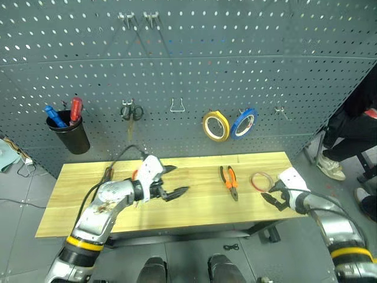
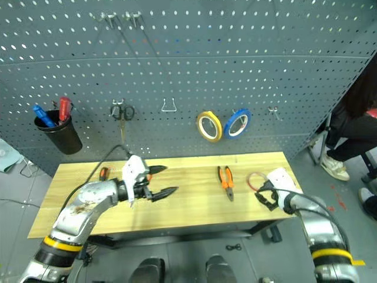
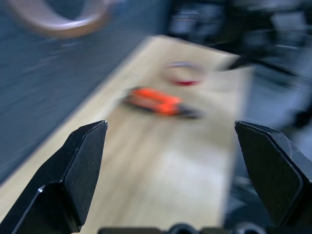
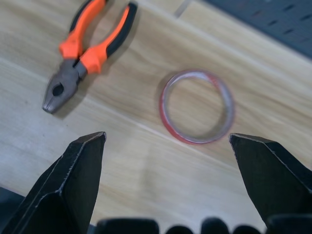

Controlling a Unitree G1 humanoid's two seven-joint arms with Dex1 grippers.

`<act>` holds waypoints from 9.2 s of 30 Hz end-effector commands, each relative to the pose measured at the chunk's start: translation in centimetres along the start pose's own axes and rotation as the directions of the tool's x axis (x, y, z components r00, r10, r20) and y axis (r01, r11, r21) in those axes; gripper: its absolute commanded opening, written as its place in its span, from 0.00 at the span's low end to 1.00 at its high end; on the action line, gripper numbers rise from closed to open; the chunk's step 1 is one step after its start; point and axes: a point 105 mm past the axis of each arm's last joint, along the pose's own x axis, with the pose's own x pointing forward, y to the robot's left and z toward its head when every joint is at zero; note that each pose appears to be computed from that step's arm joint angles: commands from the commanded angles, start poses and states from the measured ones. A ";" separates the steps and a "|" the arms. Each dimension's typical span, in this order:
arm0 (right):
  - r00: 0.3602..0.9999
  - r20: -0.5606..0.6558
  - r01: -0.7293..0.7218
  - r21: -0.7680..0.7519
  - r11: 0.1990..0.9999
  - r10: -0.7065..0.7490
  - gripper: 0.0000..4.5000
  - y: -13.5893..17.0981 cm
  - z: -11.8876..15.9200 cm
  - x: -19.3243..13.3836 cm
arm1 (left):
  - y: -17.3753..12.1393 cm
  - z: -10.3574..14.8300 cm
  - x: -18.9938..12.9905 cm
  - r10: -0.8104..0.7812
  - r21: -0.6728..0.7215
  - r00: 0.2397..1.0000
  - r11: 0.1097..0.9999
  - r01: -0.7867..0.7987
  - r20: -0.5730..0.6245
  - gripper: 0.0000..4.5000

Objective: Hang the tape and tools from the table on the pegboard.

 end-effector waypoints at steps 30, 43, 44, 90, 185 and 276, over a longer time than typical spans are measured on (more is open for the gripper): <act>0.993 -0.088 -0.090 -0.144 0.986 0.078 0.01 -1.4 0.5 3.5 | -2.5 4.7 1.9 -0.238 0.103 0.955 0.970 0.222 0.175 1.00; 0.782 0.396 0.615 -0.368 0.697 -0.480 0.01 -6.5 9.0 -10.2 | -1.4 12.9 3.9 -0.295 0.075 0.882 0.955 0.288 0.369 1.00; 0.763 0.425 0.638 -0.380 0.669 -0.487 0.01 -6.2 9.7 -10.7 | -1.3 13.6 4.1 -0.293 0.080 0.875 0.955 0.285 0.386 1.00; 0.985 0.174 -0.021 0.170 0.985 -0.009 0.99 3.6 10.2 -0.5 | 1.7 2.6 -3.8 -0.031 -0.059 0.998 0.998 0.035 0.063 1.00; 0.138 0.985 0.206 0.076 0.976 -0.106 0.99 8.2 39.7 -8.2 | 5.0 19.2 -14.7 0.432 -0.428 0.661 0.885 -0.181 0.614 1.00; 0.296 0.737 -0.389 -0.488 0.781 0.608 1.00 13.0 30.1 -17.7 | 1.8 9.5 -11.9 0.849 0.124 0.331 0.308 -0.943 0.411 0.02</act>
